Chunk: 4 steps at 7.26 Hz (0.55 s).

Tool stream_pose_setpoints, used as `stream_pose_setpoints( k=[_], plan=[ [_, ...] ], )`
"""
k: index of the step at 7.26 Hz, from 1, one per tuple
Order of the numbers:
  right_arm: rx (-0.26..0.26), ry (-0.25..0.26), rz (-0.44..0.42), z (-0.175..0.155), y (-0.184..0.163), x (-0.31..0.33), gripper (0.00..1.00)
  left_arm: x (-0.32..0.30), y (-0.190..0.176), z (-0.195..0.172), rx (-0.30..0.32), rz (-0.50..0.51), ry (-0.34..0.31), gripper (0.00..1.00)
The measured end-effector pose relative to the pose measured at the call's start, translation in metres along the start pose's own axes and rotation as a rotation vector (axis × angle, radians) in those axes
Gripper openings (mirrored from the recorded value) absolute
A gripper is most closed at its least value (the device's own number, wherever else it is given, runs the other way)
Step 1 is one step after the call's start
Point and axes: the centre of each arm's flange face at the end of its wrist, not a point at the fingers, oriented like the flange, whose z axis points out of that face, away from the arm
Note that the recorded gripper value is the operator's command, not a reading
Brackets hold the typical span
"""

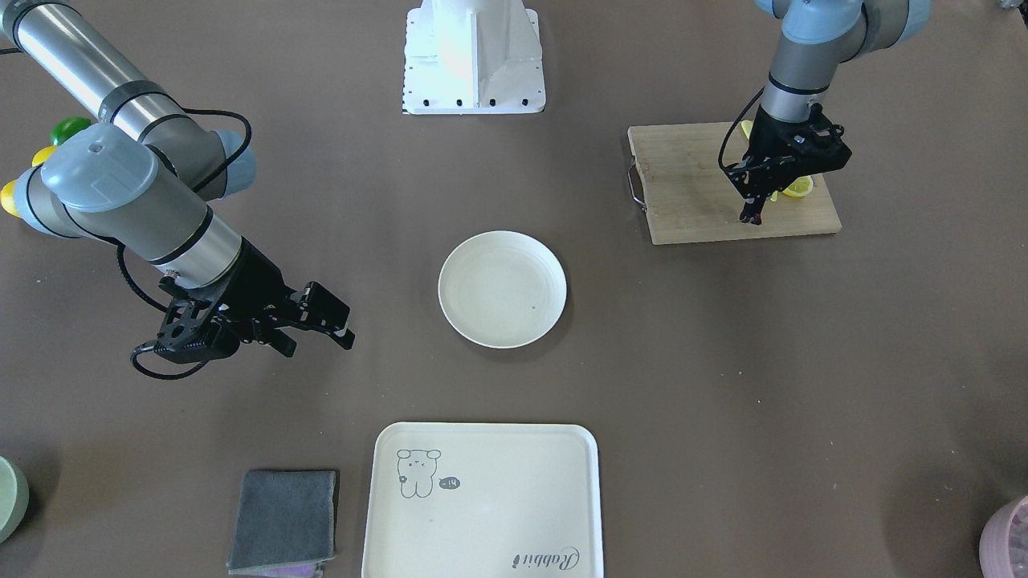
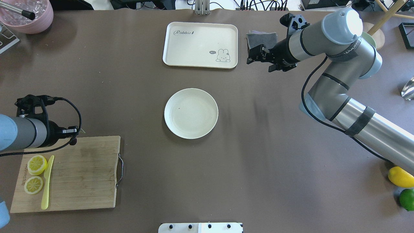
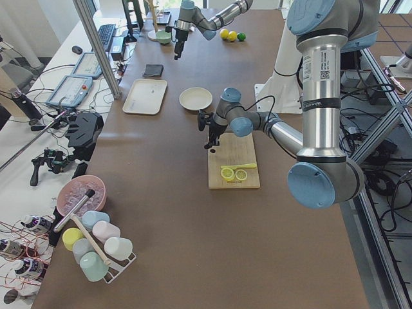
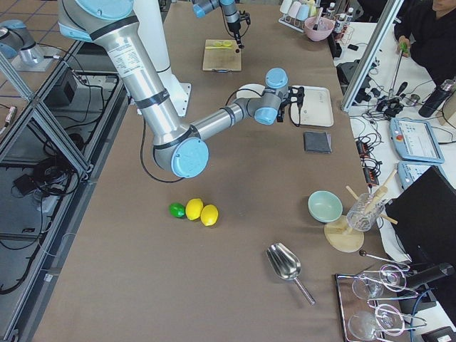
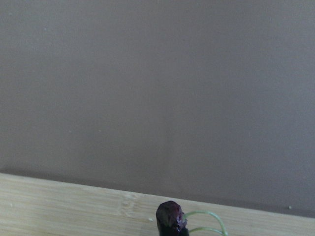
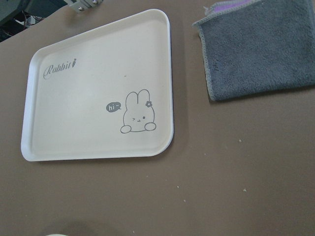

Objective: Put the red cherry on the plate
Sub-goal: 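Carry the cherries with the left gripper over the white plate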

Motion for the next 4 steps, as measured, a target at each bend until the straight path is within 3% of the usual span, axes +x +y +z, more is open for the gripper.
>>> stream_pose_setpoints(
  k=[4],
  plan=[
    [0.000,-0.002,-0.001,-0.003,0.002,0.002,1.00,0.190,-0.050,-0.040,0.021,-0.085,0.141,0.00]
  ],
)
